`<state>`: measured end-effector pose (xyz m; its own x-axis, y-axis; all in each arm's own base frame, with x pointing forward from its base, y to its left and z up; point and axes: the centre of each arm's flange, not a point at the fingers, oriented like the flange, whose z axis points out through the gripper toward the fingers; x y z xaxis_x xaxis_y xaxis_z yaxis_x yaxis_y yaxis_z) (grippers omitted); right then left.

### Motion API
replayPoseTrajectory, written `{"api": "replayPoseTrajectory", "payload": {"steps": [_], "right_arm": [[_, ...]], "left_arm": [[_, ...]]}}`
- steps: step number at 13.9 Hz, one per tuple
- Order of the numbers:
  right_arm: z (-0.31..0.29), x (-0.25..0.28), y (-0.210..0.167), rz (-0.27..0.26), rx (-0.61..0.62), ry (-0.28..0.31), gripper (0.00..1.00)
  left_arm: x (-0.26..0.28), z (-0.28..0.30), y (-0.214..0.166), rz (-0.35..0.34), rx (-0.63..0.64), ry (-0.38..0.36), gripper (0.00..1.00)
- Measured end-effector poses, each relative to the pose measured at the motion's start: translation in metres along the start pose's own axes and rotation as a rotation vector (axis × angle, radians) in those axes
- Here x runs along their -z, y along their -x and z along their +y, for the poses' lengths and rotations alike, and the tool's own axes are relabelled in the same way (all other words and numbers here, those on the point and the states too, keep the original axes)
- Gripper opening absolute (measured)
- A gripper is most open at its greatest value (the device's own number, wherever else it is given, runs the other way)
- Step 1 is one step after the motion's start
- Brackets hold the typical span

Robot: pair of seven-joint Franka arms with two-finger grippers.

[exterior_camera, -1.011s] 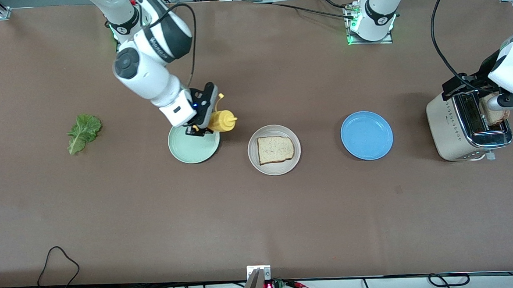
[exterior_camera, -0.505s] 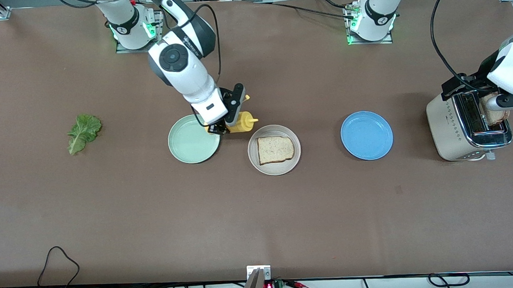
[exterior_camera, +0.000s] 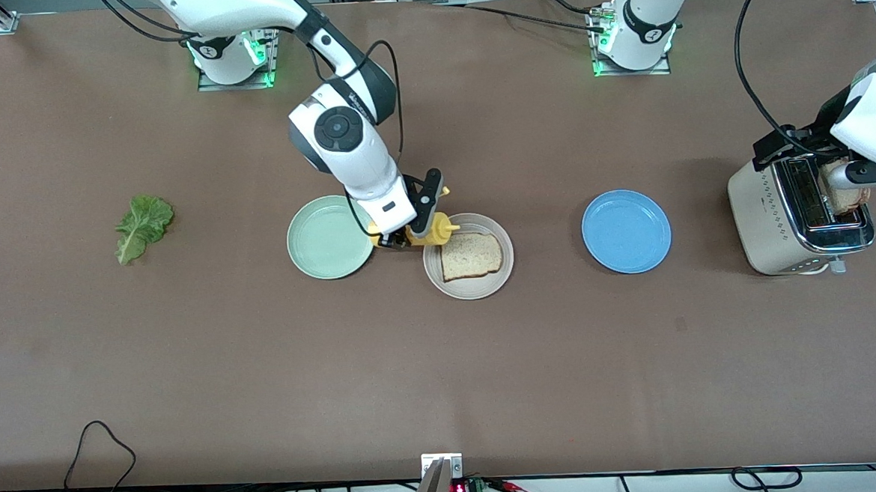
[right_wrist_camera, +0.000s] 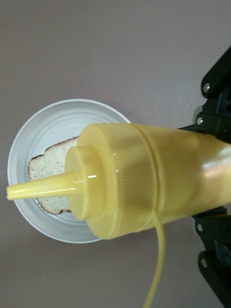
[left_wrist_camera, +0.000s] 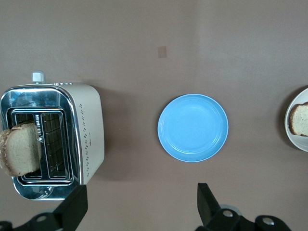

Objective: Make sandwich in beige plate with both arms

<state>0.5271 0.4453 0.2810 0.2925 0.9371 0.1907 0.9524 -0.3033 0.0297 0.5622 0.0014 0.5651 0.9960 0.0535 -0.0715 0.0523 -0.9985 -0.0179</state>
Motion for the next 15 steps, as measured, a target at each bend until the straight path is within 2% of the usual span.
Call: {"api": "replayPoseTrajectory", "payload": {"steps": [15], "right_arm": [[-0.003, -0.027, -0.001, -0.048, 0.029, 0.025, 0.51]], "left_arm": [[0.0, 0.0, 0.003, -0.017, -0.001, -0.001, 1.0]]}}
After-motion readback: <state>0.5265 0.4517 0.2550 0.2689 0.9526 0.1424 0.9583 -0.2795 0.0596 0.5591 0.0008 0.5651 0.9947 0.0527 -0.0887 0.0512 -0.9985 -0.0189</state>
